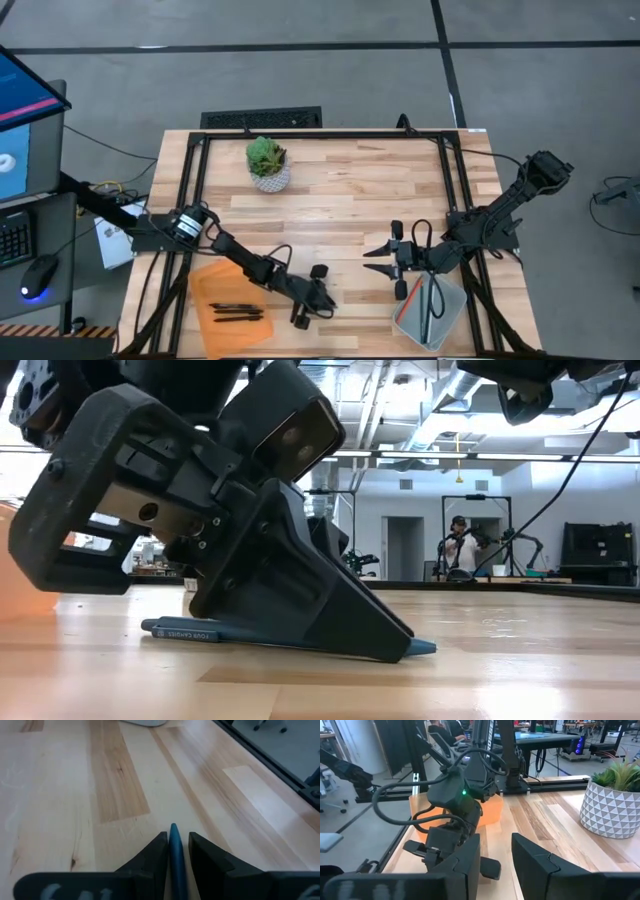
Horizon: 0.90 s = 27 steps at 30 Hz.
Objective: Sort pens & pencils
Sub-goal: Put the blue pen into the orange bin
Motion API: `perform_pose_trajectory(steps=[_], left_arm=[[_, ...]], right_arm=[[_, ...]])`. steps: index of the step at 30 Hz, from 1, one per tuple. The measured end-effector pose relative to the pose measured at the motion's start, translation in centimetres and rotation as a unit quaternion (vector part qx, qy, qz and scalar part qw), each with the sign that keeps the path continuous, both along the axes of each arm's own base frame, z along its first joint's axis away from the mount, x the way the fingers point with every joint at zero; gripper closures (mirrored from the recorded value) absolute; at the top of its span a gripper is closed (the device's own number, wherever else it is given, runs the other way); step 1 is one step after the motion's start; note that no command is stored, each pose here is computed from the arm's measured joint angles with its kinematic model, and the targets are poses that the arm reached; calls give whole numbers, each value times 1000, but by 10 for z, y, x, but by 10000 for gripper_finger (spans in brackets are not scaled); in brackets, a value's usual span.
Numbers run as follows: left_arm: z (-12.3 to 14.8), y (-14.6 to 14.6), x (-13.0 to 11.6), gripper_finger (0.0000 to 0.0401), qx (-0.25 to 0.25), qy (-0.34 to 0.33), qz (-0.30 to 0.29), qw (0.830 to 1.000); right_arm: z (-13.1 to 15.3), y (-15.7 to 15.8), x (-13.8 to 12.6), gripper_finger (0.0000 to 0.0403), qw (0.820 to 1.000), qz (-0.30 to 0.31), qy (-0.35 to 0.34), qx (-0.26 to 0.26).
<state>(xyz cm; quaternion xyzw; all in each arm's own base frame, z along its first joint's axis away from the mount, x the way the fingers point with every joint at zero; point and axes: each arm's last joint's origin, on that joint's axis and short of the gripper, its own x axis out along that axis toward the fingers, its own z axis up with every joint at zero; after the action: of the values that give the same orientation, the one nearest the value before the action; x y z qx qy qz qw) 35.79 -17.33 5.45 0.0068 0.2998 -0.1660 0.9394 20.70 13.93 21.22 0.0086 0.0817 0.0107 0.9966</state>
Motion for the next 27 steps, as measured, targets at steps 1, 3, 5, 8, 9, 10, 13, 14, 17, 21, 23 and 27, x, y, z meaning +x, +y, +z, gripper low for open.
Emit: perform_pose_trajectory(steps=[1,3,5,8,9,10,13,14,17,21,23,27], left_arm=[[-1,1,-1,326,-5,-4,-1,1000],[-2,3,-3,326,-13,-8,-6,1000],[-3,5,-3,326,-15,-8,-4,1000],[-3,8,-2,326,-17,-9,-1,1000],[-3,8,-2,326,-17,-9,-1,1000],[-3,8,-2,326,-19,-8,0,1000],[-3,8,-2,326,-18,-8,-2,1000],[-3,8,-2,326,-15,-10,-4,1000],[-3,8,-3,326,-13,-10,-6,1000],[-3,8,-3,329,-12,-10,-9,1000],[-3,8,-3,340,-13,-10,-8,1000],[-4,8,-3,376,-20,-7,-3,1000]], right_arm=[[0,0,0,269,1000,0,0,0],[0,0,0,269,1000,0,0,1],[0,0,0,269,1000,0,0,1],[0,0,0,269,1000,0,0,1],[0,0,0,269,1000,0,0,1],[0,0,0,269,1000,0,0,1],[0,0,0,269,1000,0,0,1],[0,0,0,269,1000,0,0,1],[0,0,0,269,1000,0,0,1],[0,0,0,269,1000,0,0,1],[0,0,0,269,1000,0,0,1],[0,0,0,269,1000,0,0,1]])
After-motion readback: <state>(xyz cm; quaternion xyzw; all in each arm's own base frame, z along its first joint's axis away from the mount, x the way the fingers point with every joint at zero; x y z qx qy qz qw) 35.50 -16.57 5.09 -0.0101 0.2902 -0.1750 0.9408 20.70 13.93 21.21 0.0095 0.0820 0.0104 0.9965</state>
